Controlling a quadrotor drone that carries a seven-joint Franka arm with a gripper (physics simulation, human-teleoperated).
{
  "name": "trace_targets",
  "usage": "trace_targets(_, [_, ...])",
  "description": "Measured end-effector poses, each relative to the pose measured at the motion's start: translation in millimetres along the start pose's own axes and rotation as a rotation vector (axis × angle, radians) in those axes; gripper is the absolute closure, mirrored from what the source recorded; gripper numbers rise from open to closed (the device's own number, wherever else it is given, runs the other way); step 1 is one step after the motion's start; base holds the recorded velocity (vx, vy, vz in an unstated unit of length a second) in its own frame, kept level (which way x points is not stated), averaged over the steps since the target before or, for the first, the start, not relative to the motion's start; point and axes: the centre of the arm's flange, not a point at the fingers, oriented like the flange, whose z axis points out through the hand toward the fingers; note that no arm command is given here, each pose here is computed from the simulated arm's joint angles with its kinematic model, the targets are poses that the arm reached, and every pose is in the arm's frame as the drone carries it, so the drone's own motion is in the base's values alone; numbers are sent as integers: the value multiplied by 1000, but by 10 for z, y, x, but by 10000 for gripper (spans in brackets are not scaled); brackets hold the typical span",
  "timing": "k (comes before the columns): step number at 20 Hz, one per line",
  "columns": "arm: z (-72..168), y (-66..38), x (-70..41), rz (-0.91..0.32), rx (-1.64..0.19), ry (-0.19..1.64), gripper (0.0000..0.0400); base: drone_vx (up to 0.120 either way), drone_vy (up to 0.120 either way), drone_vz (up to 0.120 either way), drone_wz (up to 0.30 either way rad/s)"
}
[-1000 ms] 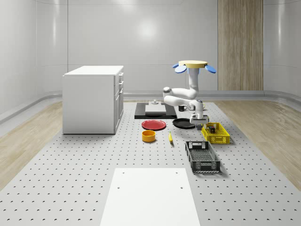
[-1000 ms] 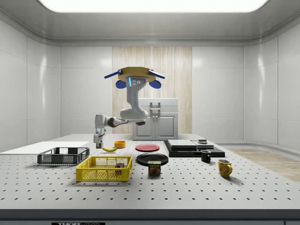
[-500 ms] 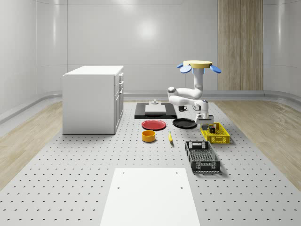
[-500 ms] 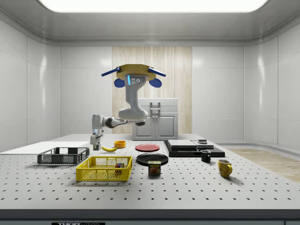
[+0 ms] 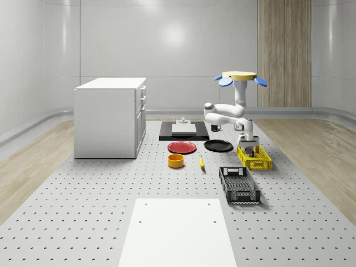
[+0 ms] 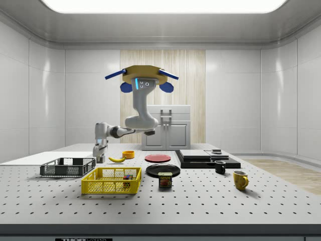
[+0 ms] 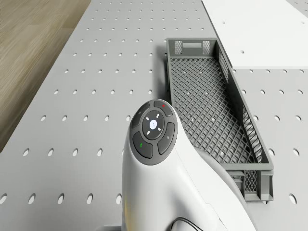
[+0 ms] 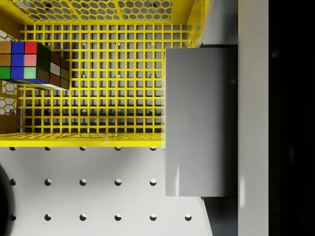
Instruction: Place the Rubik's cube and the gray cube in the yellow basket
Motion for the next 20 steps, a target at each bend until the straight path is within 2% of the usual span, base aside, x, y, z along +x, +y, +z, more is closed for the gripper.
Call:
trace_targets(5, [0,0,0,0,0,0,150,-104,120,0,0])
trace_targets(13, [0,0,0,0,0,0,150,-5,120,0,0])
trace_targets(20, [164,0,0,0,0,0,150,0,11,0,0])
